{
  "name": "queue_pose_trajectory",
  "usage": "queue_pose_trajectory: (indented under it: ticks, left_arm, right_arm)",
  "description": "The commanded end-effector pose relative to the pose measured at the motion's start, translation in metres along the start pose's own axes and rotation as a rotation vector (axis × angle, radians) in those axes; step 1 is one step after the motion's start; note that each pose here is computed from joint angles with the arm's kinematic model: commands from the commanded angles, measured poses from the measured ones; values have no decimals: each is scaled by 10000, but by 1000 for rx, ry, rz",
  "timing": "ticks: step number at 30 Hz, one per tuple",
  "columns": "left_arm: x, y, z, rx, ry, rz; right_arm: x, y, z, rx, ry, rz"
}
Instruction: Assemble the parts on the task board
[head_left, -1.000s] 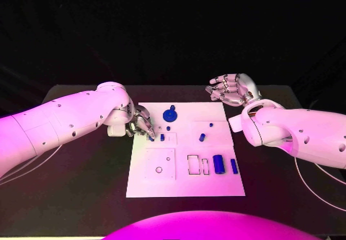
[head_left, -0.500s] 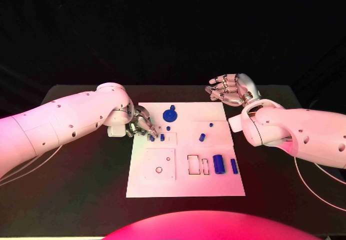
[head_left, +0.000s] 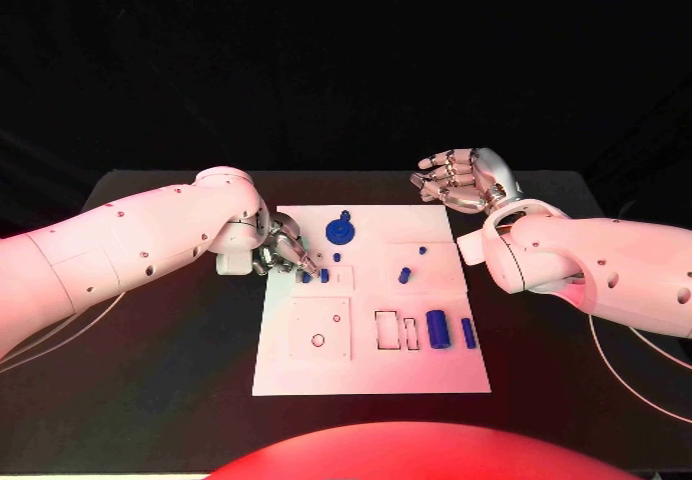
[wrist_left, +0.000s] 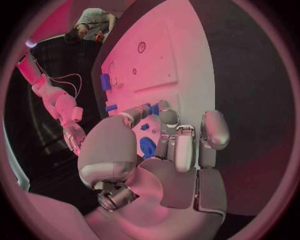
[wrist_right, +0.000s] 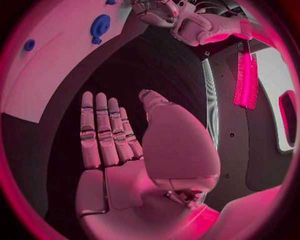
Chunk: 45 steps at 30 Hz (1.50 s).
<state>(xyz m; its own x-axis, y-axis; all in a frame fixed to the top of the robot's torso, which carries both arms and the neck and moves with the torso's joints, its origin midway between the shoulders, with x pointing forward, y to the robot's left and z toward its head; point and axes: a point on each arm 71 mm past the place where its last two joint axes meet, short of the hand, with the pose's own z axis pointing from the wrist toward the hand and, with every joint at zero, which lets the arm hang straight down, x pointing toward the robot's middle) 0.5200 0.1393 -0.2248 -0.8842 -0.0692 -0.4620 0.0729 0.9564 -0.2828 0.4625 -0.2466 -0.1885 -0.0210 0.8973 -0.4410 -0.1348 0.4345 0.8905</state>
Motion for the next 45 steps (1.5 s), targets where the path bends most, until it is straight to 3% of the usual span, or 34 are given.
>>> queue_pose_trajectory:
  ticks: [1,22,37,45]
  left_arm:
    - [41,4,24,-5,2,26]
    - [18,134,-26,-26,-42,24]
    - [27,123,-35,-10,-32,2]
    - [9,140,-53,0,-53,-24]
  right_arm:
    - [15,7,-3,-9,18,2]
    - [8,5,-6,-8,18,2]
    - [9,4,-5,-8,19,3]
    - [9,3,-4,-7,20,2]
